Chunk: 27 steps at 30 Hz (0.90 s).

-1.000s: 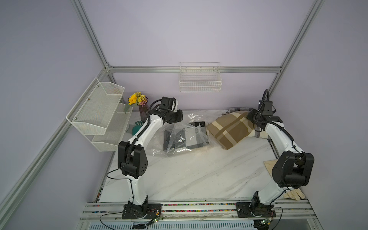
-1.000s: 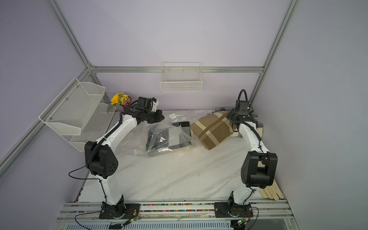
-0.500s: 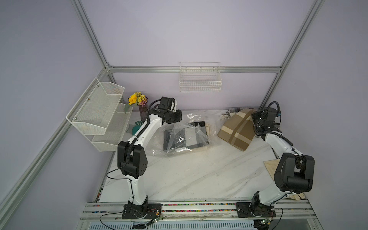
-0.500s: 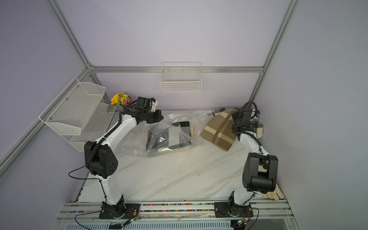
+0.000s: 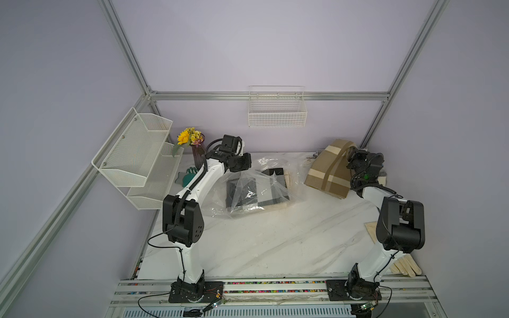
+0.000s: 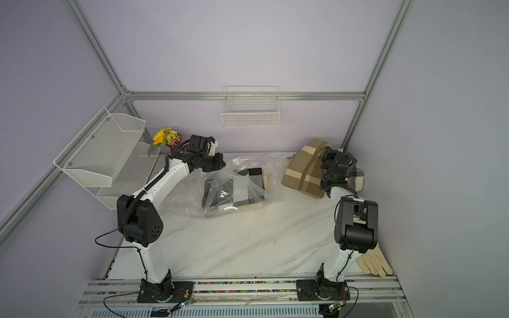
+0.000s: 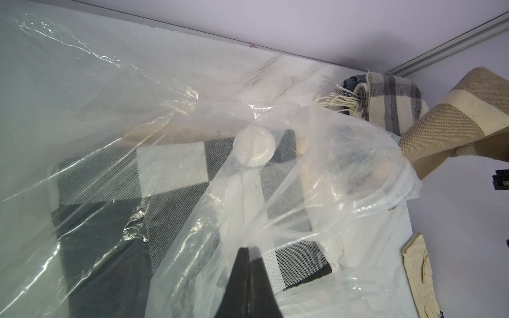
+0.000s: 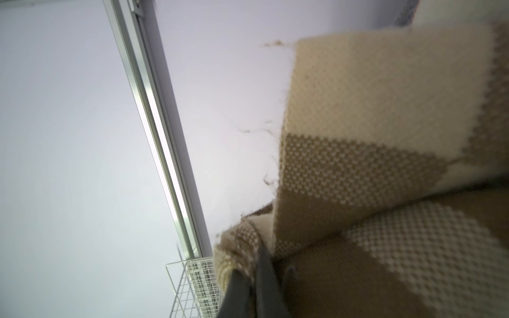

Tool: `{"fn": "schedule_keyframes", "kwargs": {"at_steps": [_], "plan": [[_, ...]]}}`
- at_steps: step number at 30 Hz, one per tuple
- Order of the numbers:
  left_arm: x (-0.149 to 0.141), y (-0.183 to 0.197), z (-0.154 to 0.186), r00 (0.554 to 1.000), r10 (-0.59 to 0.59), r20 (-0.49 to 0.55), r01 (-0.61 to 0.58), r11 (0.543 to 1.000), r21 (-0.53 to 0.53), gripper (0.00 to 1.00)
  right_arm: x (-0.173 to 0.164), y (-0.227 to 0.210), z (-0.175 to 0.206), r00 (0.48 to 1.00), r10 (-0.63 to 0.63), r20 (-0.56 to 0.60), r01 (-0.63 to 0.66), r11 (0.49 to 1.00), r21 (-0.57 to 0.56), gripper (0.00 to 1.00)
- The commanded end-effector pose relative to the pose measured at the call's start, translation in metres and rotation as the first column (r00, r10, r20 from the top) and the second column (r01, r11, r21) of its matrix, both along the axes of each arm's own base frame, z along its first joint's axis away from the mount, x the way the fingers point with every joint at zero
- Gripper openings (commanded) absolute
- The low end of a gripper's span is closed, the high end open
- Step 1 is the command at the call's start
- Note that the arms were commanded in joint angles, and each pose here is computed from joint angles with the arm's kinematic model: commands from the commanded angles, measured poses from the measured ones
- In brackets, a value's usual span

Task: Take the scarf out of the vacuum bag
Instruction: Move the scarf to the corner of the board.

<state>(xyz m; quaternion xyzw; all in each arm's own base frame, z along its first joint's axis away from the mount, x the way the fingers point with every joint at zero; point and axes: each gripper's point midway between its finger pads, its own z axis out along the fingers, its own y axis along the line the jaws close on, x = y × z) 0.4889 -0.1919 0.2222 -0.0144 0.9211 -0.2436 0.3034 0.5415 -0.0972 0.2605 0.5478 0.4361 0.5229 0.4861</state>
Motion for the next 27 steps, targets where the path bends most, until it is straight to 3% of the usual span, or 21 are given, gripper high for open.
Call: {"fn": "schedule_keyframes", "kwargs": {"at_steps": [1, 6, 13, 24, 25, 27], "plan": [[0.003, 0.008, 0.024, 0.998, 0.012, 0.067, -0.012, 1.0, -0.001, 0.0, -0.009, -0.016, 0.049, 0.966, -0.028, 0.258, -0.013, 0.988, 0.154, 0.0], [0.003, 0.009, 0.023, 0.998, 0.012, 0.067, -0.012, 1.0, 0.004, 0.0, -0.018, -0.046, 0.045, 0.946, -0.102, 0.307, 0.041, 0.98, 0.197, 0.0], [0.006, 0.007, 0.019, 0.998, 0.01, 0.061, -0.011, 1.0, 0.002, 0.0, -0.039, -0.081, 0.07, 0.907, -0.161, 0.389, 0.087, 0.976, 0.2, 0.0], [0.005, 0.007, 0.017, 0.998, 0.007, 0.057, -0.007, 1.0, 0.005, 0.0, -0.039, -0.109, 0.036, 0.921, -0.202, 0.333, 0.135, 0.968, 0.212, 0.0], [0.005, 0.008, 0.017, 0.998, 0.008, 0.057, -0.008, 1.0, 0.007, 0.0, -0.038, -0.11, 0.035, 0.923, -0.197, 0.33, 0.136, 0.971, 0.199, 0.11], [0.005, 0.008, 0.018, 0.998, 0.007, 0.06, -0.007, 1.0, 0.008, 0.0, -0.035, -0.109, 0.032, 0.935, -0.178, 0.306, 0.125, 0.975, 0.184, 0.47]]}}
